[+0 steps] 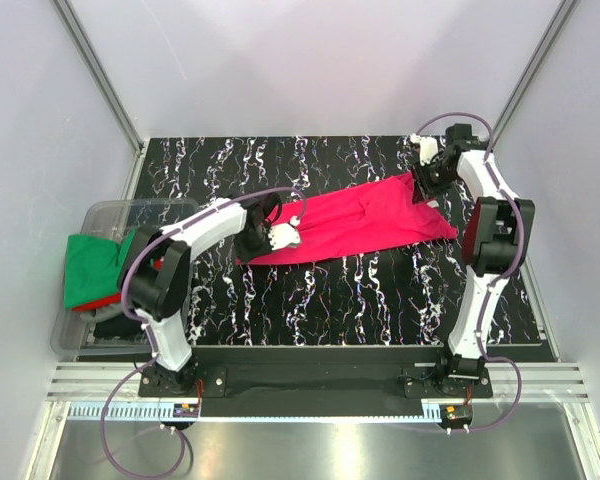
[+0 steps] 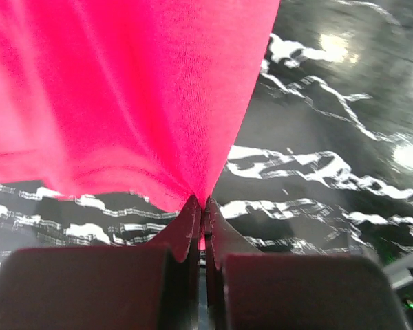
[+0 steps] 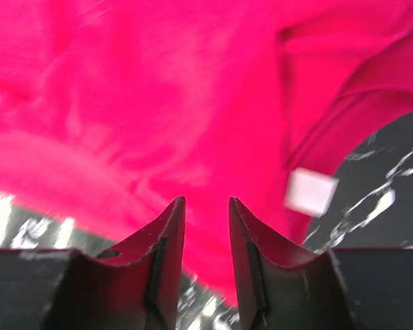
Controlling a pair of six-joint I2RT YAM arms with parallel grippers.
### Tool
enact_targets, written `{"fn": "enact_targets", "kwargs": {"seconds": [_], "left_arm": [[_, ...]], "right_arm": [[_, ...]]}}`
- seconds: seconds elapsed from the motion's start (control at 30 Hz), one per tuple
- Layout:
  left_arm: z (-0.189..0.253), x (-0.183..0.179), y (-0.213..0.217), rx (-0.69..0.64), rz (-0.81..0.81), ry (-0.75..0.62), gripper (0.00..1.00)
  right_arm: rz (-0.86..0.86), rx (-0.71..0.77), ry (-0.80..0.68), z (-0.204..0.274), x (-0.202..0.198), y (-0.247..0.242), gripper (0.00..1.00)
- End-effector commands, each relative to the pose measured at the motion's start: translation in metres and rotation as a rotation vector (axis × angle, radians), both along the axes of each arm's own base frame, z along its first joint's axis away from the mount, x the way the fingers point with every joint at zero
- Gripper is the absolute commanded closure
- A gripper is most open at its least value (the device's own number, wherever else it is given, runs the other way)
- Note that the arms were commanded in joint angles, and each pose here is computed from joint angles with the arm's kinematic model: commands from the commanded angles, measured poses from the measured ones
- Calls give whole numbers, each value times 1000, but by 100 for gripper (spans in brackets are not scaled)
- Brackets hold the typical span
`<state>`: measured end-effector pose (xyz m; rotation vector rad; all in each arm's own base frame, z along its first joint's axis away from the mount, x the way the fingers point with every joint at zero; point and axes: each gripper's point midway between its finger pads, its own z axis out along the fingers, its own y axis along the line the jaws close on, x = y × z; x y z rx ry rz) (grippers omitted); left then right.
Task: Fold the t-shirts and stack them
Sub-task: Fold the tshirt
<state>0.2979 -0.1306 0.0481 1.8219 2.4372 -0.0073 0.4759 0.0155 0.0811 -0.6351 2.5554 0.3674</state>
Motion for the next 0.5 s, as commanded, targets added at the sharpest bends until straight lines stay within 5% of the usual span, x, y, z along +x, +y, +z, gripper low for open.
{"fn": "enact_targets", "kwargs": {"seconds": [0.0,0.47], "left_arm": [[26,-20,-1,-17,20,4,100],[40,-68,-47,-78,-39,113,100]], "right_arm": [[-43,-51,-70,4,36,-2,62],[88,-163,12,-46,53,39,66]]}}
